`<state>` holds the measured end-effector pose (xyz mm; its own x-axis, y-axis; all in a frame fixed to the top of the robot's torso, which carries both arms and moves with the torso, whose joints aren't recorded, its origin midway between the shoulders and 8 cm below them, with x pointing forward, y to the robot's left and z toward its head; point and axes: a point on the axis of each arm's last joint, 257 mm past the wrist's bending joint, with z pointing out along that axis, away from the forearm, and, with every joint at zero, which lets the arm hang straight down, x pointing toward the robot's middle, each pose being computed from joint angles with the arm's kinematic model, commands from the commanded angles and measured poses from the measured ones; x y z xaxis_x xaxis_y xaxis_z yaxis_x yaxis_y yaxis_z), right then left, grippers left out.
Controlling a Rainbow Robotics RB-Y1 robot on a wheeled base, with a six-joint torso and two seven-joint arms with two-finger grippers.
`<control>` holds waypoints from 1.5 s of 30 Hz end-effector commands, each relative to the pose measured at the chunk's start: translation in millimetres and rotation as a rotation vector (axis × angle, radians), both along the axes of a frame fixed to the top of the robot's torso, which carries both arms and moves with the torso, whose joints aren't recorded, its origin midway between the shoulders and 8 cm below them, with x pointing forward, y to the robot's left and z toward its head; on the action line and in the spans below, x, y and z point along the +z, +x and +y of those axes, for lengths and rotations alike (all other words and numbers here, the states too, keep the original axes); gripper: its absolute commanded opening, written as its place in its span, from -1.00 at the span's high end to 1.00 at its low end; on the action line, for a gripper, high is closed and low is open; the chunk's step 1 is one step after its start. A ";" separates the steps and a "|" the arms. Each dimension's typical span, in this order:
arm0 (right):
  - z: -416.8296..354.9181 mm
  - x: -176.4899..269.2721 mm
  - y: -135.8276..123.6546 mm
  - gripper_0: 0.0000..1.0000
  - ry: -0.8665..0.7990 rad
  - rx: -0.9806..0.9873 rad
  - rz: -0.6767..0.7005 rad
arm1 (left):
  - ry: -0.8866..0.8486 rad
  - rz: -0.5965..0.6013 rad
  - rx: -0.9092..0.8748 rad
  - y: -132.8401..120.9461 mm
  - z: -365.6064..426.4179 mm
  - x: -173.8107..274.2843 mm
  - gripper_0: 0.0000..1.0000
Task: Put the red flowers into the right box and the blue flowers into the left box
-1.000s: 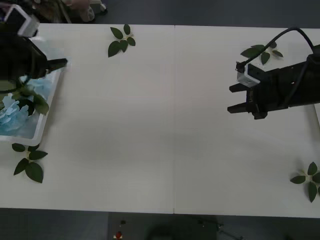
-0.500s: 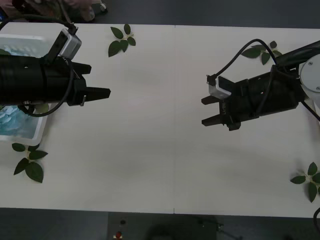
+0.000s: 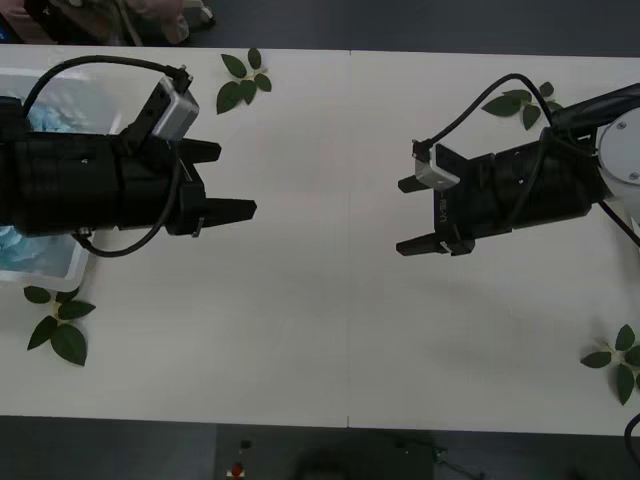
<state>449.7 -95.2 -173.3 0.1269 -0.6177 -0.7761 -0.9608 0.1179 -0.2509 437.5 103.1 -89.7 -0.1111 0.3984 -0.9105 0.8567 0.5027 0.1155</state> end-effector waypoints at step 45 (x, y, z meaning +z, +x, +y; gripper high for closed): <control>-9.2 21.4 9.0 -1.00 0.049 -0.002 0.062 | -0.052 -0.098 -0.026 6.0 -16.3 26.4 -1.00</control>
